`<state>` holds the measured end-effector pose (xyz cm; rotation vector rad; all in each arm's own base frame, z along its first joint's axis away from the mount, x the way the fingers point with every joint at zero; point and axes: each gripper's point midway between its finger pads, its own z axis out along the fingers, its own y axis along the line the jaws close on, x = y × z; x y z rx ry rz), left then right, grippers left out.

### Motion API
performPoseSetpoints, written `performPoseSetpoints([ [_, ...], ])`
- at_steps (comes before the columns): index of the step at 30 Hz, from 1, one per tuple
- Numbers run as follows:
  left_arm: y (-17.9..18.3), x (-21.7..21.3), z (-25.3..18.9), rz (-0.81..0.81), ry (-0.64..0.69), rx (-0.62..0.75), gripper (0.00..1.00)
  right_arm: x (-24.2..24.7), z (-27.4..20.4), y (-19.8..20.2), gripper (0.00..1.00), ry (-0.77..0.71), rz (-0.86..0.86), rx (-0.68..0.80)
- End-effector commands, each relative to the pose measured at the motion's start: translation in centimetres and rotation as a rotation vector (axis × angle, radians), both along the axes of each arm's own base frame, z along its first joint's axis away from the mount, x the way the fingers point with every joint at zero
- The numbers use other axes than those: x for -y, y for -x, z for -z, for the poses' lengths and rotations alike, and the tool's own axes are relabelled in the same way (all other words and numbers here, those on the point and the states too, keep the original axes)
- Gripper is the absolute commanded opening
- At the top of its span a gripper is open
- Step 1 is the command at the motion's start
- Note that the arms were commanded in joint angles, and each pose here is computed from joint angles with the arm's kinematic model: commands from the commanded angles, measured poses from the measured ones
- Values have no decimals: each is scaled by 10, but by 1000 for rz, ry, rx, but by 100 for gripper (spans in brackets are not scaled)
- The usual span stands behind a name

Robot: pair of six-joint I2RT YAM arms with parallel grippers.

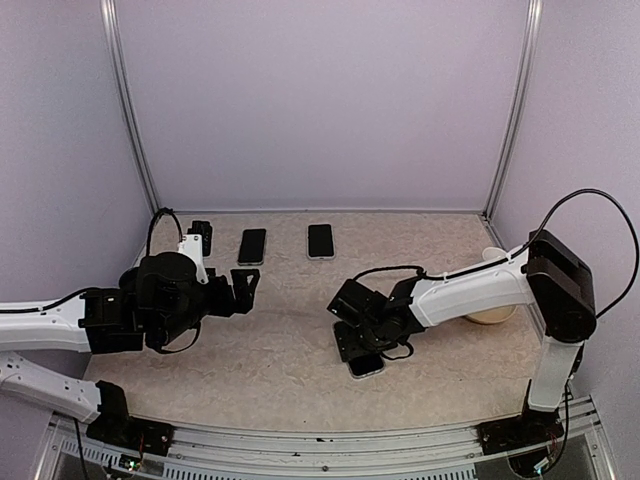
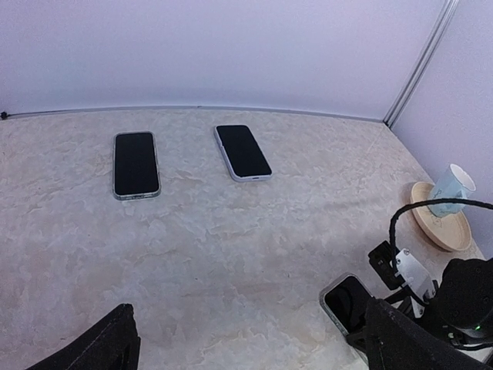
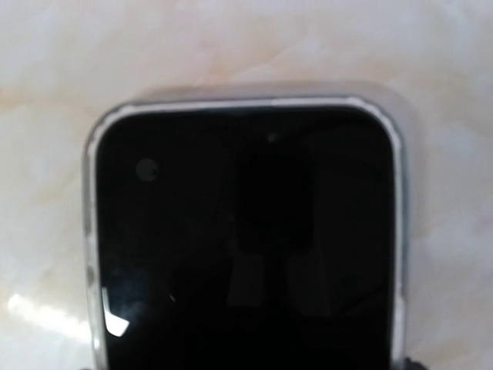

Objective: Put the phone into the phone case
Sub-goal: Move the phone with the phone case to the center of the board.

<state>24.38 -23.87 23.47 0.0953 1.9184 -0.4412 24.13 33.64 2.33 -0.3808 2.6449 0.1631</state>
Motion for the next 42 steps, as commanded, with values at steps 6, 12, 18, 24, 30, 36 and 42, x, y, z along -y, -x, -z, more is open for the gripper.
performPoseSetpoints([
  [6,0,-1,1,-11,0,-4,99,38,-19,-59,56,15,80,70],
  [12,0,-1,2,-12,-9,-4,99,63,-32,-112,57,-4,135,109],
  [18,-1,-1,7,-18,-21,-7,99,94,-47,-182,58,-29,167,170],
  [24,-2,0,8,-21,-19,-6,99,113,-52,-247,58,-26,161,203],
  [30,-2,-1,6,-30,-12,-2,99,116,-60,-305,59,-12,162,253],
  [36,-2,3,5,-24,-5,-7,99,110,-64,-353,58,-19,177,293],
  [42,0,5,4,-21,-4,-10,99,108,-41,-371,59,-73,206,265],
])
